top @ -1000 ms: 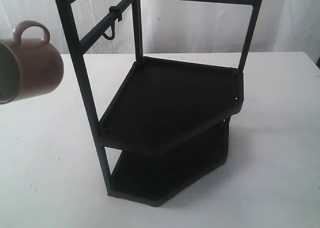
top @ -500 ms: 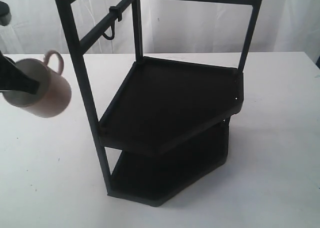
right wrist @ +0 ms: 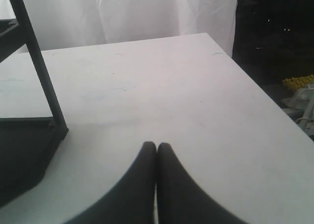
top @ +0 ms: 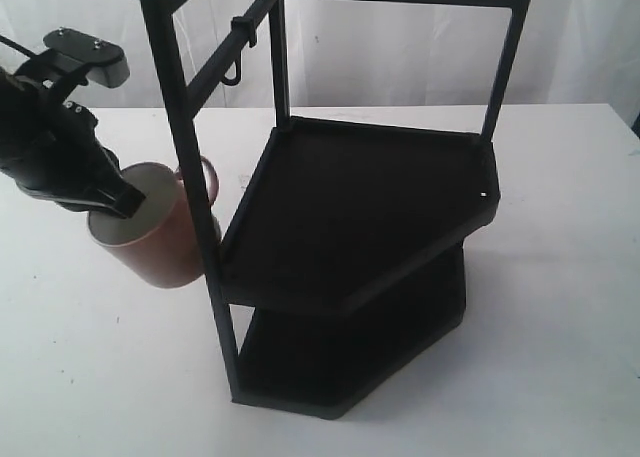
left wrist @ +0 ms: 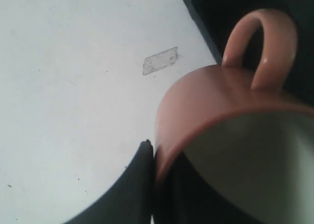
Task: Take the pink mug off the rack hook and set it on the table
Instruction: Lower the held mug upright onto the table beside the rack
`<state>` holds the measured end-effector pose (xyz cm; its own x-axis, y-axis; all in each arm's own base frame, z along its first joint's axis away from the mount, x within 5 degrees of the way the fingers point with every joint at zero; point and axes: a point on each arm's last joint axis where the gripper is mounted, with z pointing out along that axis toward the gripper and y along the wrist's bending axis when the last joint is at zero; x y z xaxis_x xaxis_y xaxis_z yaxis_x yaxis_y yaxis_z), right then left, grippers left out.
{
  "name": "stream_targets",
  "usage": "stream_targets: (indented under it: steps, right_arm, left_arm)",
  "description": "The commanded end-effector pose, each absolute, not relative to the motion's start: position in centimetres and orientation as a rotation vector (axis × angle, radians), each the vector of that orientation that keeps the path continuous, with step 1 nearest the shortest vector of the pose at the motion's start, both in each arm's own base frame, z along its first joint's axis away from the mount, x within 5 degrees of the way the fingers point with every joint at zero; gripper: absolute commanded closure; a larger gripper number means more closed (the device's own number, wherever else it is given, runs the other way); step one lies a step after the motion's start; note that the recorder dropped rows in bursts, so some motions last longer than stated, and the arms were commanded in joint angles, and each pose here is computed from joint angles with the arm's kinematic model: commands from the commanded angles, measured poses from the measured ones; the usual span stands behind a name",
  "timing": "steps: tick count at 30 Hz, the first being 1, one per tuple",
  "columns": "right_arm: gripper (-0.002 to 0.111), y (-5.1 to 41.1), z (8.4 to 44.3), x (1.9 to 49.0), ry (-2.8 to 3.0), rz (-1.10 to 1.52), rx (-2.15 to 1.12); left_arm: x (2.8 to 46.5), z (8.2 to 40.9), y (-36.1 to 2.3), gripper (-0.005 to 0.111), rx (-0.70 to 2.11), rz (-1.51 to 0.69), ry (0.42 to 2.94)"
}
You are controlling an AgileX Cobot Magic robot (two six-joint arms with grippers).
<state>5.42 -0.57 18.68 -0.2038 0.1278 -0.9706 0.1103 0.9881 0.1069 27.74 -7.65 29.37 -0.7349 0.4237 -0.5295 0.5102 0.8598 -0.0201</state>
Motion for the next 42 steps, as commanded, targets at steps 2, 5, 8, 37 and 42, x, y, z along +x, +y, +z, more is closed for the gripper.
stream_targets:
  steps: [2, 5, 8, 37, 42]
  right_arm:
    - [0.108, -0.6, 18.6, 5.4, 1.77, 0.006, 0.183]
    - [0.108, -0.6, 18.6, 5.4, 1.77, 0.006, 0.183]
    - [0.108, -0.6, 18.6, 5.4, 1.77, 0.006, 0.183]
    - [0.108, -0.6, 18.6, 5.4, 1.77, 0.006, 0.183]
    - [0.108, -0.6, 18.6, 5.4, 1.77, 0.006, 0.183]
  left_arm:
    - [29.2, 27.9, -8.2, 0.107, 0.6, -0.272, 2.542]
    - [30.2, 26.5, -8.4, 0.107, 0.64, -0.263, 2.554]
    - [30.9, 26.3, -8.4, 0.107, 0.614, -0.244, 2.511]
    - [33.6, 22.3, -8.5, 0.107, 0.734, -0.159, 2.624]
    - [33.9, 21.3, -8.6, 0.107, 0.739, -0.162, 2.654]
